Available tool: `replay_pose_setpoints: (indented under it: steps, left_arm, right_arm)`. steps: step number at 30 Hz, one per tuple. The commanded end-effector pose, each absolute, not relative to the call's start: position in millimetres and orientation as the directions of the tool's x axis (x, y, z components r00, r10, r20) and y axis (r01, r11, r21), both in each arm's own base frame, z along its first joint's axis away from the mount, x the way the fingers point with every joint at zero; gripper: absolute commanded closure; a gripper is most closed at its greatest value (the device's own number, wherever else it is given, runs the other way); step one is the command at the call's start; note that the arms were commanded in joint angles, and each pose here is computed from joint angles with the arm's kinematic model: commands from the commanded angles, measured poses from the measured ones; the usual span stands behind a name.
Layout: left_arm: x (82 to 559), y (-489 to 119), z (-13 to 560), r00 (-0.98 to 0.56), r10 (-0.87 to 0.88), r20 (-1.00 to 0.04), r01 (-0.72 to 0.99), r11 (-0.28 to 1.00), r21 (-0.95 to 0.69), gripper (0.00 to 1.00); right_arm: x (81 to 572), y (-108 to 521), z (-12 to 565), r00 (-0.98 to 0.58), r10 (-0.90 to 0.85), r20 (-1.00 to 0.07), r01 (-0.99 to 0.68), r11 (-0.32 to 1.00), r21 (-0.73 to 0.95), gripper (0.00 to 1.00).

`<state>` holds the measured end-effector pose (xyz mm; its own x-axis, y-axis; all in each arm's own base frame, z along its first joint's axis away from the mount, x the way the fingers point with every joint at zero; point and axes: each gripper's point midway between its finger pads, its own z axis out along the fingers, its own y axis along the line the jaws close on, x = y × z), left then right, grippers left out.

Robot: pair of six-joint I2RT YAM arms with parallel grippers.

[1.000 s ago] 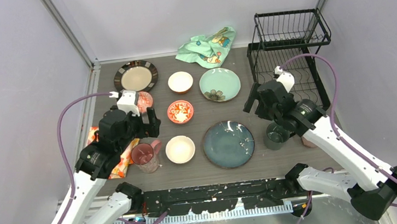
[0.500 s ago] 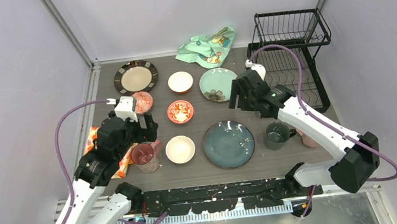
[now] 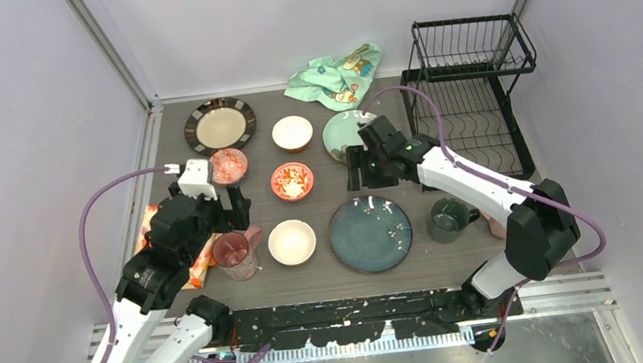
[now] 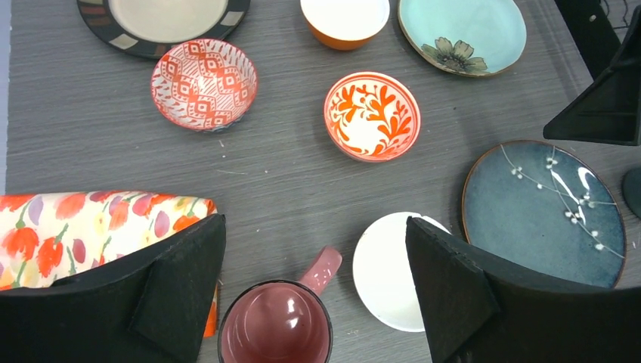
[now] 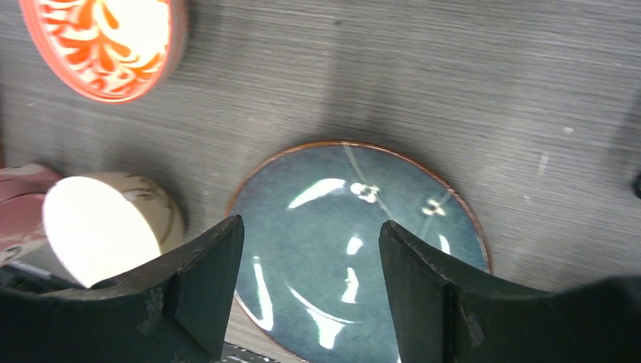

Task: Load the mixed dishes into the dish rack
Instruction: Pick up the plate at the center of the board.

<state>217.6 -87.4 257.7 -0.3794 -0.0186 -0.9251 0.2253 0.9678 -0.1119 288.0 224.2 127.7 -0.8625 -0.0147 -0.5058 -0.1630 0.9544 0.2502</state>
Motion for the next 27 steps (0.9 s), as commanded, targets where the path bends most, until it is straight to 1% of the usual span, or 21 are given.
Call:
replay_pose_setpoints:
  steps: [1, 2, 3, 5, 8, 10, 13, 17, 20, 23, 25, 27]
  left_arm:
    - [224.9, -83.7, 259.8, -0.357, -0.017, -0.934, 0.195, 0.976, -0.092, 0.11]
    - [226.3, -80.8, 257.9, -0.361, -0.021, -0.932, 0.174, 0.981, -0.090, 0.10]
    - [229.5, -71.9, 257.4, -0.357, -0.043, -0.933, 0.111, 0.990, -0.088, 0.10]
    - [232.7, -49.6, 256.1, -0.351, -0.124, -0.928, -0.060, 0.992, -0.110, 0.09]
    - [224.6, -27.3, 251.5, -0.371, -0.209, -0.905, -0.229, 0.965, -0.129, 0.10]
    - [216.7, -13.4, 249.4, -0.367, -0.289, -0.884, -0.351, 0.923, -0.156, 0.12]
    - [204.3, -3.9, 242.1, -0.363, -0.400, -0.842, -0.476, 0.856, -0.201, 0.15]
    - [191.6, -2.1, 230.6, -0.388, -0.484, -0.784, -0.568, 0.796, -0.210, 0.17]
    - [184.4, -2.9, 221.9, -0.419, -0.513, -0.749, -0.607, 0.772, -0.189, 0.17]
    - [184.4, -3.5, 213.8, -0.446, -0.495, -0.746, -0.603, 0.782, -0.159, 0.17]
    - [192.5, -12.2, 211.2, -0.475, -0.454, -0.754, -0.538, 0.828, -0.159, 0.16]
    - [205.3, -30.9, 210.1, -0.517, -0.370, -0.772, -0.391, 0.904, -0.171, 0.12]
  right_arm:
    - [301.5, 272.4, 163.9, -0.827, 0.046, -0.561, -0.227, 0.885, 0.407, 0.30]
    - [300.6, 276.2, 162.6, -0.832, 0.048, -0.553, -0.223, 0.883, 0.412, 0.30]
    - [300.5, 279.2, 162.2, -0.835, 0.053, -0.548, -0.218, 0.883, 0.417, 0.30]
    - [299.7, 283.4, 165.7, -0.835, 0.067, -0.547, -0.210, 0.879, 0.428, 0.30]
    - [295.8, 284.2, 177.1, -0.821, 0.084, -0.565, -0.219, 0.868, 0.447, 0.30]
    - [296.7, 278.8, 183.8, -0.800, 0.107, -0.590, -0.212, 0.870, 0.446, 0.26]
    - [300.3, 265.0, 189.9, -0.765, 0.130, -0.631, -0.189, 0.891, 0.412, 0.24]
    - [300.7, 253.8, 196.9, -0.735, 0.145, -0.662, -0.173, 0.905, 0.390, 0.22]
    - [299.0, 250.5, 202.3, -0.721, 0.145, -0.678, -0.183, 0.903, 0.388, 0.21]
    - [297.9, 245.3, 201.6, -0.712, 0.139, -0.688, -0.181, 0.910, 0.372, 0.21]
    - [298.4, 238.4, 197.7, -0.705, 0.142, -0.695, -0.162, 0.922, 0.353, 0.20]
    - [293.3, 237.6, 187.0, -0.721, 0.124, -0.681, -0.168, 0.923, 0.346, 0.20]
